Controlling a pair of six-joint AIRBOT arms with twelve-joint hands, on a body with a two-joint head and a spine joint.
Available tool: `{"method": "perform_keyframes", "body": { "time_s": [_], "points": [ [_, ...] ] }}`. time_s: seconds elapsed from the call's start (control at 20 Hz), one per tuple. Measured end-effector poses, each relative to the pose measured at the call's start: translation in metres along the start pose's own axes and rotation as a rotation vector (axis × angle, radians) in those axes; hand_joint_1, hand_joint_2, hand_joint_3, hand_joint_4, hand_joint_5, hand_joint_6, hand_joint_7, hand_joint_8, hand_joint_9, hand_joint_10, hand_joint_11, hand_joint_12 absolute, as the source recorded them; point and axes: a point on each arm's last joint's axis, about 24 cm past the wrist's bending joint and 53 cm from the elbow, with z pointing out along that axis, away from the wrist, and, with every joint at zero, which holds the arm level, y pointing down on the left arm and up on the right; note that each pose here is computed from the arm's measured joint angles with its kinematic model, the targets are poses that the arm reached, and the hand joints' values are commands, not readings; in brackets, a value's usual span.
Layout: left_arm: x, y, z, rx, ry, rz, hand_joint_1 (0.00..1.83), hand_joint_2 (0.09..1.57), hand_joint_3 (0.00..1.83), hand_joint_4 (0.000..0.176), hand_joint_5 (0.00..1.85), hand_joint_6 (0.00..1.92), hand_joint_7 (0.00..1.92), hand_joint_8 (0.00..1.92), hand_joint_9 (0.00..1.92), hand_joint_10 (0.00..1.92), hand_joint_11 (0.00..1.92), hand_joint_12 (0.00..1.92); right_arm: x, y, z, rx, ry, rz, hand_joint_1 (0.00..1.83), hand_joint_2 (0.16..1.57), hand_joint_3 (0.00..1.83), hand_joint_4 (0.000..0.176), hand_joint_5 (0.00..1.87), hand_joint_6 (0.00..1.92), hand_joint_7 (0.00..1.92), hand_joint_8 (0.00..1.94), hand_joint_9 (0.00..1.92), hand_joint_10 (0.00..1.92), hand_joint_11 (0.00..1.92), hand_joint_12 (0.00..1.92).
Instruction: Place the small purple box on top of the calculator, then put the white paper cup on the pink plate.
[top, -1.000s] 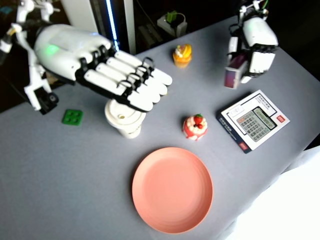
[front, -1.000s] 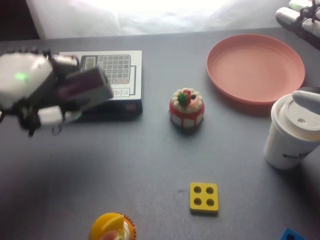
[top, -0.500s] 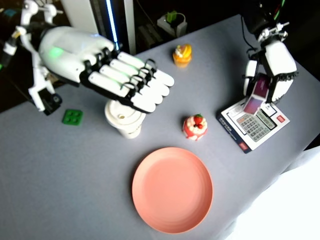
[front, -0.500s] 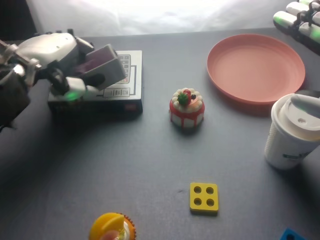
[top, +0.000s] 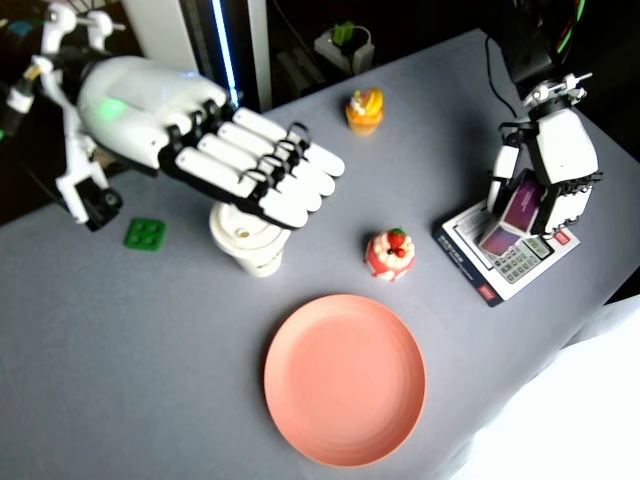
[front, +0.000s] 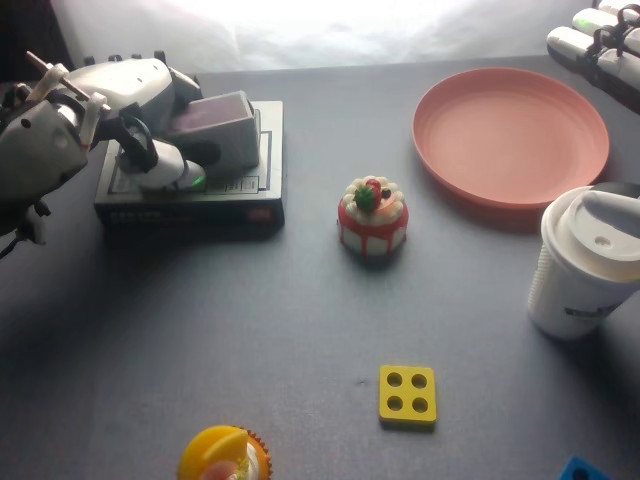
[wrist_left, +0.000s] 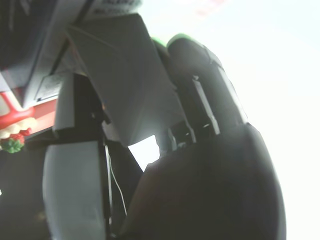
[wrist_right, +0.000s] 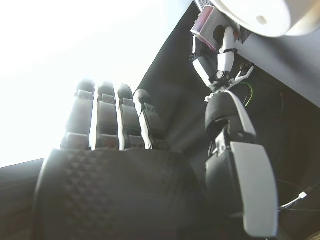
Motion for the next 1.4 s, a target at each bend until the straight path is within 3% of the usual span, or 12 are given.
{"method": "perform_keyframes", "body": {
  "time_s": [0.05, 0.1, 0.15, 0.2, 0.25, 0.3, 0.55, 0.75, 1.0, 1.1, 1.25, 1.4],
  "points": [
    [0.002, 0.000, 0.000, 0.000, 0.005, 0.002, 0.91, 1.10, 0.00, 0.000, 0.22, 0.01, 0.29, 0.03, 0.26, 0.21, 0.00, 1.23, 0.000, 0.000, 0.000, -0.001, -0.001, 0.000, 0.29, 1.28, 0.00, 0.000, 0.00, 0.00, 0.00, 0.00, 0.00, 0.00, 0.00, 0.00],
    [0.003, -0.001, 0.000, 0.003, 0.011, 0.010, 0.83, 1.05, 0.00, 0.031, 0.07, 0.00, 0.05, 0.00, 0.06, 0.02, 0.00, 0.79, 0.000, 0.000, 0.000, -0.001, -0.001, 0.000, 0.31, 1.28, 0.00, 0.000, 0.00, 0.00, 0.00, 0.00, 0.00, 0.00, 0.00, 0.00],
    [0.005, -0.003, -0.001, 0.009, 0.012, 0.016, 0.79, 1.03, 0.00, 0.064, 0.02, 0.01, 0.01, 0.00, 0.01, 0.00, 0.00, 0.55, 0.000, 0.000, 0.000, 0.000, 0.000, 0.000, 0.30, 1.28, 0.00, 0.000, 0.00, 0.00, 0.00, 0.00, 0.00, 0.00, 0.00, 0.00],
    [0.006, -0.006, -0.001, 0.016, 0.013, 0.021, 0.79, 1.03, 0.00, 0.064, 0.02, 0.01, 0.01, 0.00, 0.01, 0.00, 0.00, 0.55, 0.000, -0.001, 0.000, 0.002, -0.001, 0.002, 0.30, 1.28, 0.00, 0.000, 0.00, 0.00, 0.00, 0.00, 0.00, 0.00, 0.00, 0.00],
    [0.008, -0.010, -0.004, 0.028, 0.018, 0.031, 0.78, 1.03, 0.00, 0.085, 0.00, 0.00, 0.00, 0.00, 0.00, 0.00, 0.00, 0.16, 0.000, -0.001, 0.000, 0.003, -0.002, 0.002, 0.31, 1.28, 0.00, 0.000, 0.00, 0.00, 0.00, 0.00, 0.00, 0.00, 0.00, 0.00],
    [0.010, -0.015, -0.007, 0.043, 0.021, 0.046, 0.71, 1.01, 0.00, 0.112, 0.00, 0.00, 0.00, 0.00, 0.00, 0.00, 0.00, 0.03, 0.000, 0.000, 0.000, 0.002, -0.002, 0.002, 0.32, 1.27, 0.00, 0.000, 0.00, 0.00, 0.00, 0.00, 0.00, 0.00, 0.00, 0.00],
    [-0.020, -0.049, -0.035, 0.185, -0.066, 0.073, 0.63, 1.05, 0.01, 0.160, 0.00, 0.00, 0.00, 0.00, 0.00, 0.00, 0.00, 0.00, 0.000, 0.000, -0.001, -0.001, -0.001, 0.049, 0.44, 1.22, 0.00, 0.000, 0.00, 0.00, 0.00, 0.00, 0.00, 0.00, 0.00, 0.00],
    [-0.023, -0.077, -0.062, 0.306, -0.113, 0.109, 0.59, 1.18, 0.03, 0.112, 0.00, 0.00, 0.00, 0.00, 0.00, 0.00, 0.00, 0.00, 0.006, -0.006, -0.007, -0.021, 0.043, 0.138, 0.48, 1.14, 0.00, 0.000, 0.00, 0.00, 0.00, 0.00, 0.00, 0.00, 0.04, 0.02],
    [-0.030, -0.088, -0.088, 0.382, -0.159, 0.109, 0.55, 1.23, 0.02, 0.123, 0.00, 0.00, 0.00, 0.00, 0.00, 0.00, 0.00, 0.00, 0.021, -0.017, -0.013, -0.010, 0.111, 0.222, 0.58, 1.00, 0.00, 0.010, 0.00, 0.00, 0.00, 0.00, 0.00, 0.00, 0.00, 0.03],
    [-0.035, -0.093, -0.095, 0.408, -0.187, 0.113, 0.55, 1.23, 0.02, 0.123, 0.00, 0.00, 0.00, 0.00, 0.00, 0.00, 0.00, 0.00, 0.027, -0.017, -0.013, -0.011, 0.132, 0.226, 0.61, 0.89, 0.00, 0.029, 0.00, 0.00, 0.00, 0.00, 0.00, 0.00, 0.00, 0.28],
    [-0.035, -0.097, -0.099, 0.425, -0.193, 0.115, 0.59, 1.23, 0.01, 0.106, 0.00, 0.00, 0.00, 0.00, 0.00, 0.00, 0.00, 0.00, 0.036, -0.019, -0.012, -0.005, 0.154, 0.229, 0.69, 0.88, 0.00, 0.012, 0.00, 0.00, 0.00, 0.00, 0.00, 0.00, 0.00, 0.02],
    [-0.032, -0.100, -0.101, 0.436, -0.190, 0.117, 0.61, 1.24, 0.01, 0.100, 0.00, 0.00, 0.00, 0.00, 0.00, 0.00, 0.00, 0.00, 0.052, -0.028, -0.009, 0.022, 0.193, 0.243, 0.73, 0.88, 0.00, 0.042, 0.00, 0.00, 0.00, 0.00, 0.00, 0.00, 0.01, 0.01]
  ]
}}
